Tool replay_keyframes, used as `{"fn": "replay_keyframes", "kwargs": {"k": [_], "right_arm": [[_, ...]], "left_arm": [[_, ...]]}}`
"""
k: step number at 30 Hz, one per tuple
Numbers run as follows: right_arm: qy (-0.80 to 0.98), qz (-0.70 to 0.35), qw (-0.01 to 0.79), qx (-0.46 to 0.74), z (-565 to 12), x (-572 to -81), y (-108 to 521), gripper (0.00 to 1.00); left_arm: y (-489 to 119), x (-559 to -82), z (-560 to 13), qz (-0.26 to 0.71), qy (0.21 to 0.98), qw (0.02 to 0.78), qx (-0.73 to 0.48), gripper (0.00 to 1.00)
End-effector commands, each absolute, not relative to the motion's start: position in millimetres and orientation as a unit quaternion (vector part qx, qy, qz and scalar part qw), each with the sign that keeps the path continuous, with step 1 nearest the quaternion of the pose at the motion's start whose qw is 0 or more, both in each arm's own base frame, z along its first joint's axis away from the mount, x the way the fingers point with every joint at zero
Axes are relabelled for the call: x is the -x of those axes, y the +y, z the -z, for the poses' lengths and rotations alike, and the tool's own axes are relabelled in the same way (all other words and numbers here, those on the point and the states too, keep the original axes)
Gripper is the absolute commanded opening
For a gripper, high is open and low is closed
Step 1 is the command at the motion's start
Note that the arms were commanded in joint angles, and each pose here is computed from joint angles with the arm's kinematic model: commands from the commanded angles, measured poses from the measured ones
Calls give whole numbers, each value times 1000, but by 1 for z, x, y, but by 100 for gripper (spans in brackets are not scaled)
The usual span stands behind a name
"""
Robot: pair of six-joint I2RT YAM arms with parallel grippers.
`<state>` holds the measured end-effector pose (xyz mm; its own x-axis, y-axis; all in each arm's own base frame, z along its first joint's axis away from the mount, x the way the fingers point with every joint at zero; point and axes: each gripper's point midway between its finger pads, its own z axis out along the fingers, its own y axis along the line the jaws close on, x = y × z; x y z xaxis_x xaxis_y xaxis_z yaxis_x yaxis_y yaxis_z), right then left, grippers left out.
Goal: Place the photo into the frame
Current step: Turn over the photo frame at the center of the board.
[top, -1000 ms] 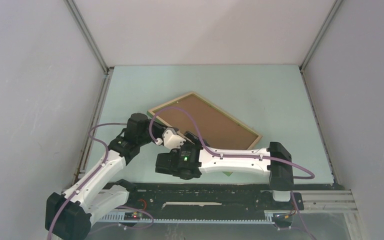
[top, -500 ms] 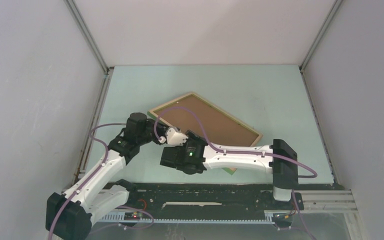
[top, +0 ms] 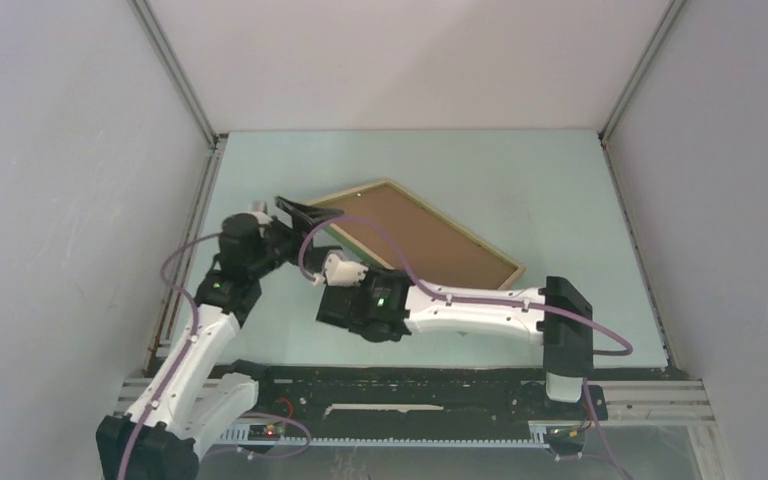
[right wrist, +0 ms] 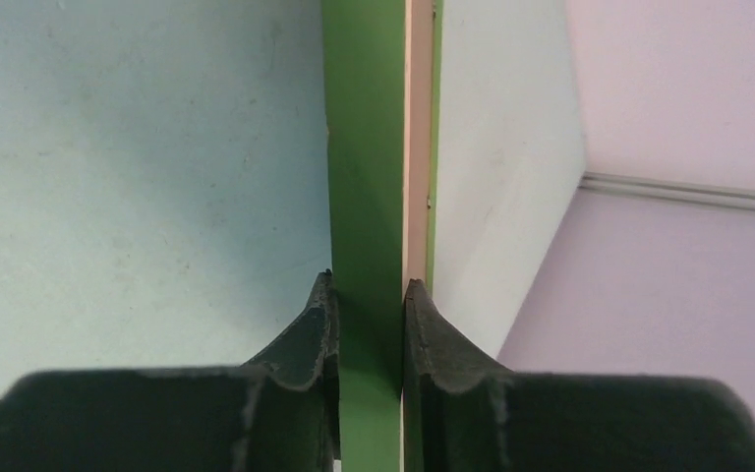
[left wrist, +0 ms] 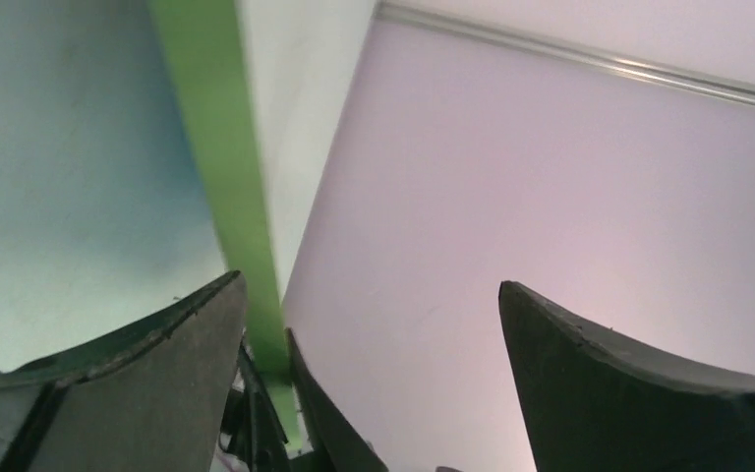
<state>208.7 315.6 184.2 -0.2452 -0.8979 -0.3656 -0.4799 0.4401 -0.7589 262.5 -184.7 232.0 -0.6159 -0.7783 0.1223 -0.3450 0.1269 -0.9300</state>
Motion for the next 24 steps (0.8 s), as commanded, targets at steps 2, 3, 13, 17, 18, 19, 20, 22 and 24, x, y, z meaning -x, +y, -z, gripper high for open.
{"fn": "replay_keyframes", "kwargs": {"k": [2,3,13,17,18,19,20,22,24], "right_arm": [[823,94,451,333,-273,-249,316,0],[835,72,439,323,-279,-253,315,0],[862,-180,426,208,-365,-296,300,0],[865,-233,422,138,-366,-335,257,0],[865,-250,419,115,-365,-346,244,0],[867,-267,411,92,-361,-356,230,0],[869,-278,403,70,-355,-364,216,0],[868,-306,390,29,-339,-377,191,0],[861,-334,383,-16,-318,-387,169,0]], "left_arm": [[-139,-271,-351,554,700,375,251,100],[-120,-273,-353,522,707,401,258,100],[-60,-266,-348,381,728,488,295,100],[-65,-269,-335,384,744,465,288,100],[-65,-268,-333,385,744,464,289,100],[-65,-269,-330,385,743,464,291,100],[-64,-269,-327,384,743,464,290,100],[-65,-270,-321,384,748,459,287,100],[-68,-269,-317,390,752,451,282,100]]}}
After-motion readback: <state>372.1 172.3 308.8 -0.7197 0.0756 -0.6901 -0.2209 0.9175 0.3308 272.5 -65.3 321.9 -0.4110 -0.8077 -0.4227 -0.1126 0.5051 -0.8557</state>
